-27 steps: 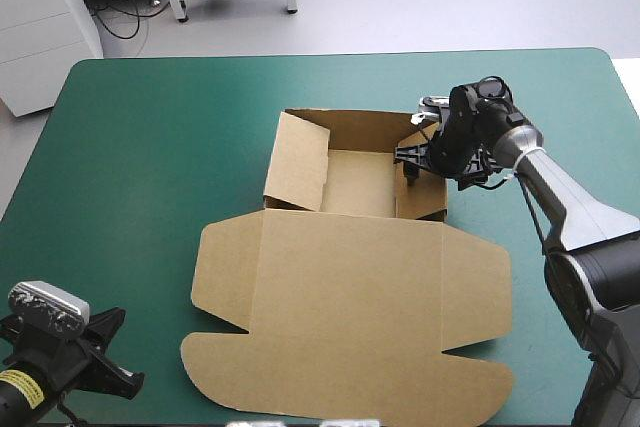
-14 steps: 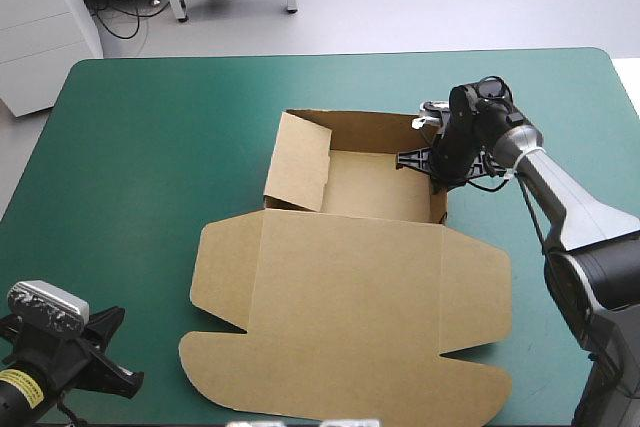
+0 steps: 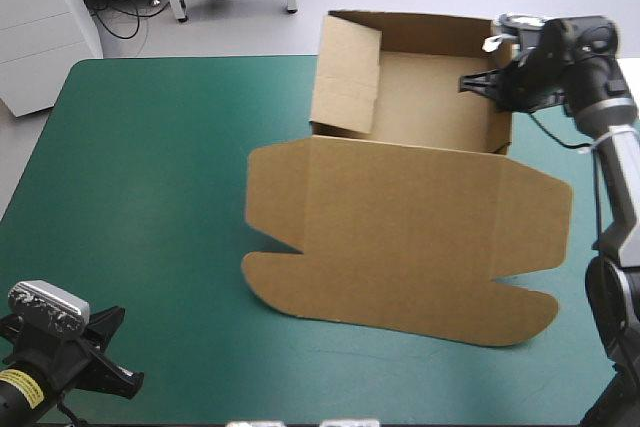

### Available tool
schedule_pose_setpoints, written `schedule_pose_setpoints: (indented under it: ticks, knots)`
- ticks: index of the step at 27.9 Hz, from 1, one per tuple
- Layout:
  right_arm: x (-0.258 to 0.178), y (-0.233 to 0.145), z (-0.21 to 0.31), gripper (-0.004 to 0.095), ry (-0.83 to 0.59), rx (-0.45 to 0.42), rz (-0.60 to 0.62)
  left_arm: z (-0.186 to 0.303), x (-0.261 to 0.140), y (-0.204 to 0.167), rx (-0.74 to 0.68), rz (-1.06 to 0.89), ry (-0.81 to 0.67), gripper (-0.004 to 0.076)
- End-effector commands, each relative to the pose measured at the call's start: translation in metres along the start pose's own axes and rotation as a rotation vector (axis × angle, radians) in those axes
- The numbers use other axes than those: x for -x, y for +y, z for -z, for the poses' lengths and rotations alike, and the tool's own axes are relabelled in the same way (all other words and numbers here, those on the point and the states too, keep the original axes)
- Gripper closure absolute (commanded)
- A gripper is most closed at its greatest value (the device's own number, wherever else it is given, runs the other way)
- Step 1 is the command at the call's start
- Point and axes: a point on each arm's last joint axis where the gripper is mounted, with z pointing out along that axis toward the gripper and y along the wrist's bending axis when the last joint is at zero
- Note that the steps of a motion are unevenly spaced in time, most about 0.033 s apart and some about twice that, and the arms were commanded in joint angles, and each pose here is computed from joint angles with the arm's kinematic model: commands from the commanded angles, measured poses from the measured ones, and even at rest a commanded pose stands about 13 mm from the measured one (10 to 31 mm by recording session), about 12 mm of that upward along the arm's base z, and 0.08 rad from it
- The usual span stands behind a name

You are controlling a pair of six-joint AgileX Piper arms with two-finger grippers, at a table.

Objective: Fold the box

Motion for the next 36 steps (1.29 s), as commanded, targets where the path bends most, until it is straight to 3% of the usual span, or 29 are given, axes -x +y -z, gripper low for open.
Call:
schedule_pose_setpoints:
  ticks: [1,7,11,18,22,26,32,36]
  knots:
    - [0.006,-0.06,0.055,0.0931,-0.136,-0.092,-0.1,0.004,0.012,0.001,-0.001,-0.004,-0.088,0.0756]
    - [0.001,-0.151,0.059,0.0931,-0.118,-0.251,-0.187,0.003,0.013,0.001,0.004,-0.01,-0.098,0.0756]
    - [-0.006,-0.195,0.049,0.0931,-0.079,-0.31,-0.252,0.003,0.013,0.001,0.006,-0.011,-0.096,0.0756]
    - [-0.017,-0.243,0.012,0.0927,0.028,-0.334,-0.314,0.003,0.013,0.001,0.004,-0.009,-0.094,0.0756]
    - [-0.021,-0.257,-0.009,0.0887,0.089,-0.329,-0.268,0.003,0.013,0.001,0.004,-0.009,-0.094,0.0756]
    - [-0.025,-0.265,-0.021,0.0718,0.12,-0.325,-0.276,0.003,0.013,0.0,-0.006,-0.003,-0.091,0.0756]
    - [-0.026,-0.271,-0.023,0.0291,0.127,-0.343,-0.266,0.003,0.013,0.0,-0.004,-0.005,-0.092,0.0756]
    - [-0.029,-0.275,-0.022,0.0235,0.145,-0.378,-0.275,0.003,0.013,0.001,0.004,-0.01,-0.09,0.0756]
